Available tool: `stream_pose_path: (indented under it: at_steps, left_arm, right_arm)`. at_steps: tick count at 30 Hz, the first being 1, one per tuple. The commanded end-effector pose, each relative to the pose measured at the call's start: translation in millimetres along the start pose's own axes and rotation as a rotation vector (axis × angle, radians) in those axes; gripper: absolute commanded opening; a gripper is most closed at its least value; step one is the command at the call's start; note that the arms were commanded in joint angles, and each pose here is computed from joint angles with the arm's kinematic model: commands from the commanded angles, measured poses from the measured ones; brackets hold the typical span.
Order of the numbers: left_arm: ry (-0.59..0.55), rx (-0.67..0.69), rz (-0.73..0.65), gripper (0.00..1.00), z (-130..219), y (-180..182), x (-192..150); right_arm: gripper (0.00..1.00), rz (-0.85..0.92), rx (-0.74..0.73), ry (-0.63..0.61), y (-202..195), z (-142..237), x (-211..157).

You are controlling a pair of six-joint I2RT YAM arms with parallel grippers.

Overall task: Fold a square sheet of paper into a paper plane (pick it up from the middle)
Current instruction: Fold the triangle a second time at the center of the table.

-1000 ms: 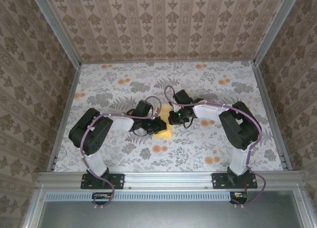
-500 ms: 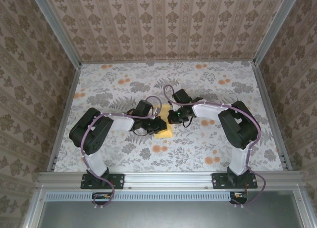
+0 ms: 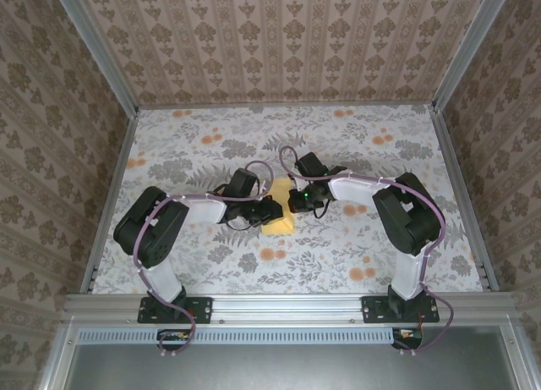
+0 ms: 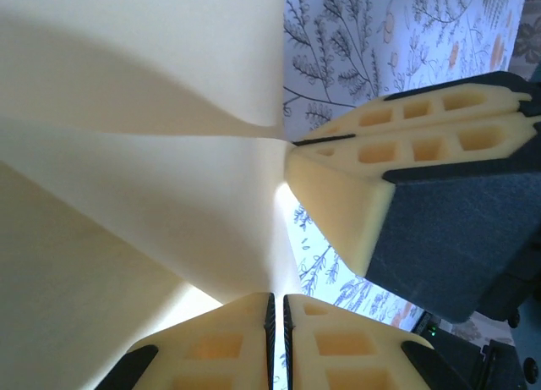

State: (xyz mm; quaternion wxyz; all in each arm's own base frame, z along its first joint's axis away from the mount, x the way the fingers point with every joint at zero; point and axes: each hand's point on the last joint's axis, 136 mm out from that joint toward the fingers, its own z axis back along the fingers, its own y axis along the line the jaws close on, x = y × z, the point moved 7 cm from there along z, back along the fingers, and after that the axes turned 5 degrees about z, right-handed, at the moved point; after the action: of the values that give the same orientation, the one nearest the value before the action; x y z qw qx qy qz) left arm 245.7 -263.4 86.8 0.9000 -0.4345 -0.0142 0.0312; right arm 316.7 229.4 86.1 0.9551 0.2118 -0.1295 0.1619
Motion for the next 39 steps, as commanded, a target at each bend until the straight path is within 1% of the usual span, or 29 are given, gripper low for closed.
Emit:
stream_pose_path:
  at_steps: [1, 19, 34, 39]
  left_arm:
    - [-0.022, -0.007, -0.040, 0.15, 3.5, -7.3, 5.6]
    - [-0.022, 0.015, -0.048, 0.14, -1.9, -6.1, 13.4]
    - [-0.059, 0.005, -0.055, 0.14, -2.3, -7.0, 20.8]
    - [-0.071, 0.006, -0.042, 0.14, 5.5, -1.3, 11.4]
  right_arm:
    - [0.03, 0.012, -0.024, -0.011, -0.9, 9.6, 4.3]
    - [0.03, 0.020, -0.019, -0.009, -0.8, 1.9, 12.6]
    - [0.03, 0.025, -0.023, 0.000, -2.1, -3.4, 15.1]
    - [0.03, 0.024, -0.022, 0.001, -2.4, -3.8, 16.4]
